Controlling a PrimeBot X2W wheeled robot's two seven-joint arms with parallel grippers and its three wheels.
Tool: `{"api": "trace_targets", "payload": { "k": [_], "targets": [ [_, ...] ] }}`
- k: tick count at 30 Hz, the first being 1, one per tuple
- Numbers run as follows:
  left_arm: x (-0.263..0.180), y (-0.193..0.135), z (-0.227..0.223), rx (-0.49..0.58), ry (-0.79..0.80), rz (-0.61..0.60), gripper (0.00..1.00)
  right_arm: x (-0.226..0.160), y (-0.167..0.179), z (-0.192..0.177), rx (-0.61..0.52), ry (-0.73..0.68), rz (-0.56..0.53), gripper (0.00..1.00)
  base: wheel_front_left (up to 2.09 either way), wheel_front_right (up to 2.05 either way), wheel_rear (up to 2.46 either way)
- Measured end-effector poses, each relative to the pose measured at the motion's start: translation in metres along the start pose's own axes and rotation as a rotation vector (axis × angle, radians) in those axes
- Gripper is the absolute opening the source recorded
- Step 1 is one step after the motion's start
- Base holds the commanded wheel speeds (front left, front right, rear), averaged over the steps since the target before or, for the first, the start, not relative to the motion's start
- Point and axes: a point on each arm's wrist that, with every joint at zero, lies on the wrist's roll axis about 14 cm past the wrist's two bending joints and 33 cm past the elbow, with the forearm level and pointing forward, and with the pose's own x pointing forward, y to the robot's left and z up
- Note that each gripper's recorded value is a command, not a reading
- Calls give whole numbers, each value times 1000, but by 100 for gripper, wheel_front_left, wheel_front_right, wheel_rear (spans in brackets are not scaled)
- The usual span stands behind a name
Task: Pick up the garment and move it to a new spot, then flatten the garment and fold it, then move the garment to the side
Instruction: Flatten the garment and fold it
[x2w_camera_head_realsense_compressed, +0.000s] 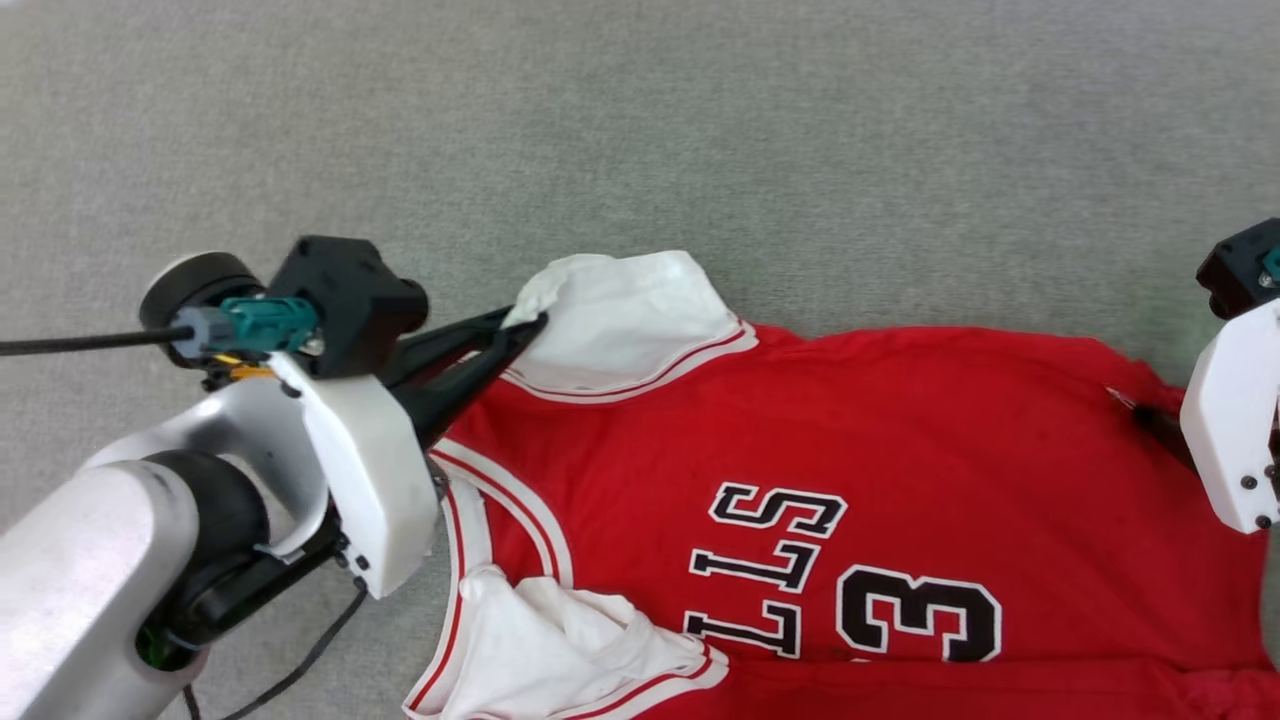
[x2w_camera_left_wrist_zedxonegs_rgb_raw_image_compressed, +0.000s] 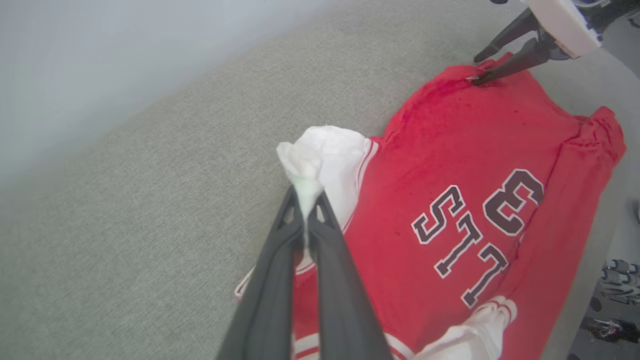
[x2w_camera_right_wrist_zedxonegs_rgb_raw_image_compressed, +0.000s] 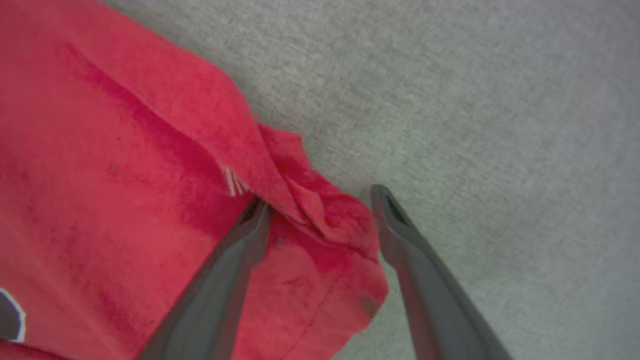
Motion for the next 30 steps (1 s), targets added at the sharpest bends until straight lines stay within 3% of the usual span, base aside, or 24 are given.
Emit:
{"api": "trace_targets", "payload": {
  "k": [9,10,11,20,30],
  "targets": [
    [6,1,-13,-18,3,-1,0,36,7,0,-33,64,32,100,0,0,0],
    [6,2,-15,-20,3,1,0,38,8,0,-37,66,35,38,0,0,0],
    [6,4,-16,-21,4,5,0,39,8,1,-37,67,37,0,0,0,0],
    [-1,17,-13,-23,-24,65,0,30,4,15,12,-35,28,0,0,0,0],
    [-29,10,0,-36,-88,124,0,-29,-10,28,123,-258,-14,0,0,0,0]
  ]
}}
